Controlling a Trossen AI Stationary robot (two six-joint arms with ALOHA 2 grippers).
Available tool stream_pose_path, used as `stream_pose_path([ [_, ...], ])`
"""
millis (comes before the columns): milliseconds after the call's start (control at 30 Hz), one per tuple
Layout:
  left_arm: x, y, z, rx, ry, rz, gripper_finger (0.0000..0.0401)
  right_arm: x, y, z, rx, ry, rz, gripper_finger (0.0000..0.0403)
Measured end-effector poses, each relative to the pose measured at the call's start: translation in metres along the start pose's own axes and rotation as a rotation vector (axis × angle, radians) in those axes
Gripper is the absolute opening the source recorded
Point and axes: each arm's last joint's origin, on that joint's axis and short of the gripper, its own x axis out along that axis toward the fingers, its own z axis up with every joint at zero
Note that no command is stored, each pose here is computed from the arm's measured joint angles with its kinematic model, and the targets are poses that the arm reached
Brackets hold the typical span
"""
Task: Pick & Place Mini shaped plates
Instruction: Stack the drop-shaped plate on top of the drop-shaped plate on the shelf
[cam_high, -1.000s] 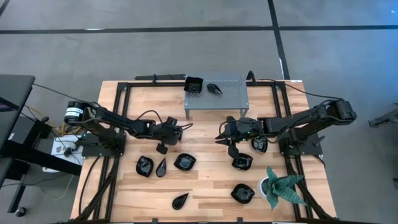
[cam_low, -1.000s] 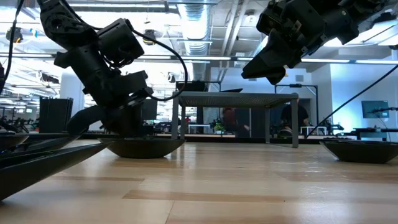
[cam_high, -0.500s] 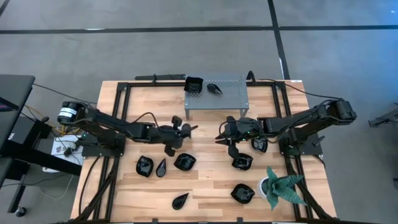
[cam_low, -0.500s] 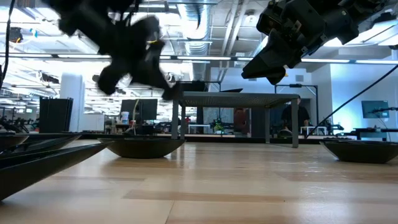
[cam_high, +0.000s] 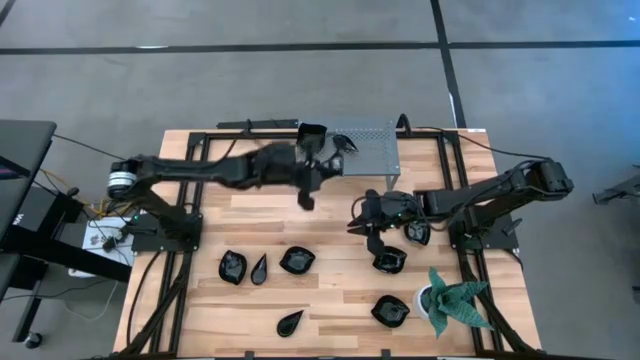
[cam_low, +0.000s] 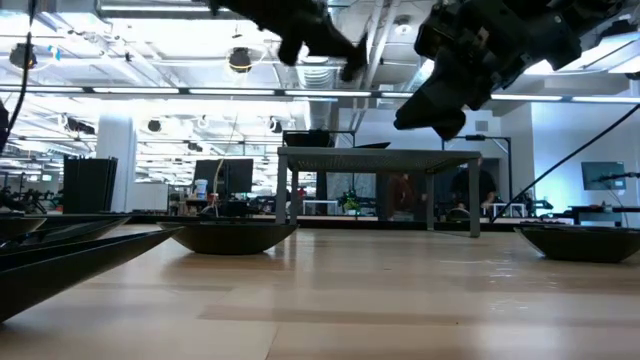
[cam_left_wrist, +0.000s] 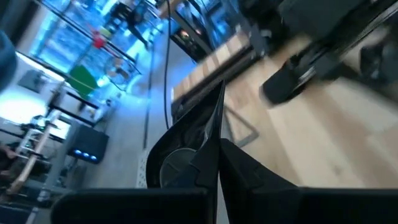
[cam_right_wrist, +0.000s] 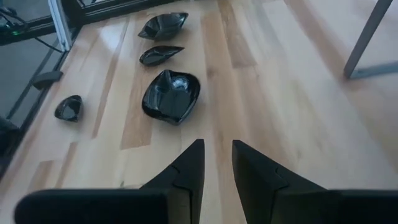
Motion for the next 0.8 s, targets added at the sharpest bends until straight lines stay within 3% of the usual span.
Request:
stream_pose_path([
  [300,0.039,0.037,-0.054,-0.025,0.030,-0.095,0.0008,-0.003,0.025,-0.025,0.052,0.172,-0.034,0.0077],
  [433,0.047,0.045,-0.065,-0.029,0.052,-0.083,0.0008,-0.016,0.044,-0.036,0.053,0.209,-0.074,0.0077],
  [667,0.059,0.057,-0.064,-0.042,-0.016,-0.103,0.0008,-0.059,0.065,-0.044,-0.036,0.042,-0.276,0.0077],
  [800,0.070,0.056,-0.066,-0.051,-0.008,-0.109,0.0008,-0.074,0.059,-0.063,-0.008,-0.029,-0.300,0.0077],
])
